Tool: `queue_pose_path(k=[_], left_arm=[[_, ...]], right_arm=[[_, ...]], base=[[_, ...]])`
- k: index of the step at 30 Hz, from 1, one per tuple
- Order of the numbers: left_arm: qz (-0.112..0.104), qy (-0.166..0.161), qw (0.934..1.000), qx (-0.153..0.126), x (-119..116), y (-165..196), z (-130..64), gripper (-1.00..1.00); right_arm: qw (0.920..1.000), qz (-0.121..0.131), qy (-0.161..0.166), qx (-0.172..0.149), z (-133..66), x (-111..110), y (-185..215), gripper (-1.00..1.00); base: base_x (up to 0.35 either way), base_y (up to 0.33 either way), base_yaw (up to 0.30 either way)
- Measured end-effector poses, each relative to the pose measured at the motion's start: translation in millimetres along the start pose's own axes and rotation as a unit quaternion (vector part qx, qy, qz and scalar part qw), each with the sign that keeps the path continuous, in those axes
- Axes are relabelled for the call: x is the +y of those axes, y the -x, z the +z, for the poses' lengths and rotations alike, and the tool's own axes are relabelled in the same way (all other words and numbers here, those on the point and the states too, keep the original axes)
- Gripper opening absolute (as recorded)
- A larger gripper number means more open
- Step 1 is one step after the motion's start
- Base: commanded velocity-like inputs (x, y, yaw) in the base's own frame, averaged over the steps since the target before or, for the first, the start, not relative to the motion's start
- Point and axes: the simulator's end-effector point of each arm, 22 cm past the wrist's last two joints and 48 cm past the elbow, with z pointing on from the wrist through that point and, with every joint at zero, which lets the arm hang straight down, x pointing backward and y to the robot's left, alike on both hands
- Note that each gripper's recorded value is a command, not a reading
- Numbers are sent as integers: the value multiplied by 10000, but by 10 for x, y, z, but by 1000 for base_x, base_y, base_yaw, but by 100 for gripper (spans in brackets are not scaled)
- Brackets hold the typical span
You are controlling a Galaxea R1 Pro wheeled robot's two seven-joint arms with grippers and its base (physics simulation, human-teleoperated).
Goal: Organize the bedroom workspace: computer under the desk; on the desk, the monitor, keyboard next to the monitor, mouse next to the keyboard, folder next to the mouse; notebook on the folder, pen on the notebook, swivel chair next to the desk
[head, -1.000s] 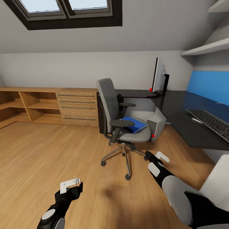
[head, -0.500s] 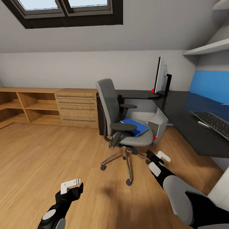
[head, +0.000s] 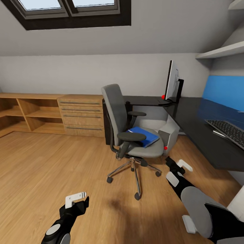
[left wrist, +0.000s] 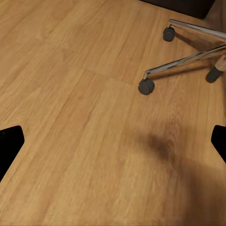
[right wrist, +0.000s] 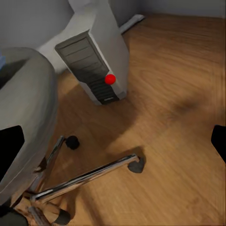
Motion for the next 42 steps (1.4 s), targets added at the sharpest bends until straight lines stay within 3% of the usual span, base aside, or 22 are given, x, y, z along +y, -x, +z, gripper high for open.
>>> queue_pose_path(k=[6,14,21,42], left_arm=[[3,0,10000,18,1,-17,3,100],[13,5,10000,33,5,-32,8,100],[12,6,10000,31,6,-32,9,100],[17,2,10000,90,2,-87,22,100]], right_arm=[[9991,350,-251,52,37,-193,36,100],[9987,330,-292,272,65,-264,-11,100],[9990,411,-156,-19,112,-148,288,100],[9989,440,-157,-61,119,-147,335,100]], base=[[171,0,0],[116,0,0],[114,0,0],[187,0,0]])
